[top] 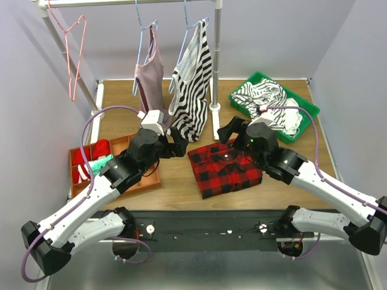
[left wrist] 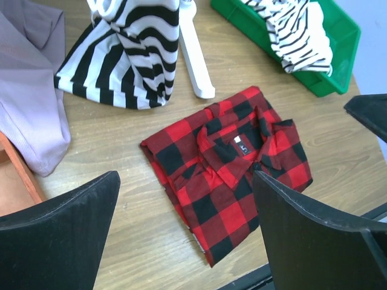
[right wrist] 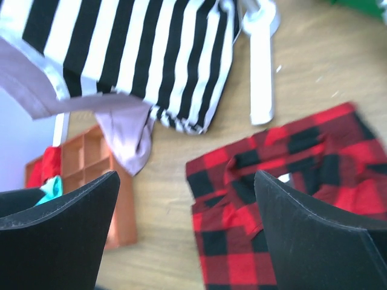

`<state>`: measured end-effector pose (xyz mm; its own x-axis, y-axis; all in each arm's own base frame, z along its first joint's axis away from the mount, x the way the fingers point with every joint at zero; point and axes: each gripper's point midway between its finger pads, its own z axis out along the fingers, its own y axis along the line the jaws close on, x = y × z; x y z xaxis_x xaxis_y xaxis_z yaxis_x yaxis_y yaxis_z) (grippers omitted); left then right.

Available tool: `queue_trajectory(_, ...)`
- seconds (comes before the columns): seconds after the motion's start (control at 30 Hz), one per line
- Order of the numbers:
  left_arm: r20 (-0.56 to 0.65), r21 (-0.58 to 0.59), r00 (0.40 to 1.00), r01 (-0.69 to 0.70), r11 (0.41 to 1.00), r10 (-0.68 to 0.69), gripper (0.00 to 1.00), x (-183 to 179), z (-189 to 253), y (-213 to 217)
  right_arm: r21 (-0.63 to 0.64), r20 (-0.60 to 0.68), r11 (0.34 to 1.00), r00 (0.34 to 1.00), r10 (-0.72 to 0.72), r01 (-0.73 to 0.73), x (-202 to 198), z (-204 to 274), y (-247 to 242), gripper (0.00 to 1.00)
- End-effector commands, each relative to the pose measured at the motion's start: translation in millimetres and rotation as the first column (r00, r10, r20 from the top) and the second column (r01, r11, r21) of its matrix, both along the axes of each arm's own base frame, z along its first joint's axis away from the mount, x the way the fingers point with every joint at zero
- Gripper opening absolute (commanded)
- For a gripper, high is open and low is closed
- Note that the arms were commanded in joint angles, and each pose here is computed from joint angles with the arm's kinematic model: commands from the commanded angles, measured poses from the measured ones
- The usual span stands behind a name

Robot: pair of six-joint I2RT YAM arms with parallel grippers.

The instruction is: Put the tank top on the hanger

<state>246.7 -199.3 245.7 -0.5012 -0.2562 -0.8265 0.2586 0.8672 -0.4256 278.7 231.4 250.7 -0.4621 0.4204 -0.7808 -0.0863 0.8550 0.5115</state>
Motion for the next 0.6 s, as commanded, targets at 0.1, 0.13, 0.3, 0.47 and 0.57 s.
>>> queue_trajectory(0.1,0.074,-0.023,0.997,0.004,1.000,-0.002,0.99,-2.4,30.0,6.3,-0.136,0.114,0.986,0.990,-0.082,0.097,6.3,5.6,-35.0,1.00)
queue_trajectory(0.13,0.076,-0.024,0.997,0.010,1.000,-0.008,0.99,-3.3,30.8,5.8,-0.160,0.115,0.983,0.991,-0.075,0.093,7.7,2.3,-35.1,1.00)
queue_trajectory(0.3,0.079,-0.013,0.997,0.027,1.000,-0.026,0.99,-4.6,30.4,4.8,-0.218,0.019,0.976,1.000,-0.001,0.005,42.0,-19.1,-32.5,0.98)
queue_trajectory(0.47,0.072,-0.012,0.997,0.041,0.999,-0.040,0.99,-5.8,32.7,1.9,-0.134,-0.005,0.986,0.995,-0.105,0.103,107.0,-19.8,-90.2,0.97)
queue_trajectory(0.57,0.054,0.003,0.997,0.049,0.999,-0.049,0.99,-5.8,31.3,0.6,-0.136,-0.046,0.974,0.981,-0.187,0.179,151.8,-28.9,-117.5,0.95)
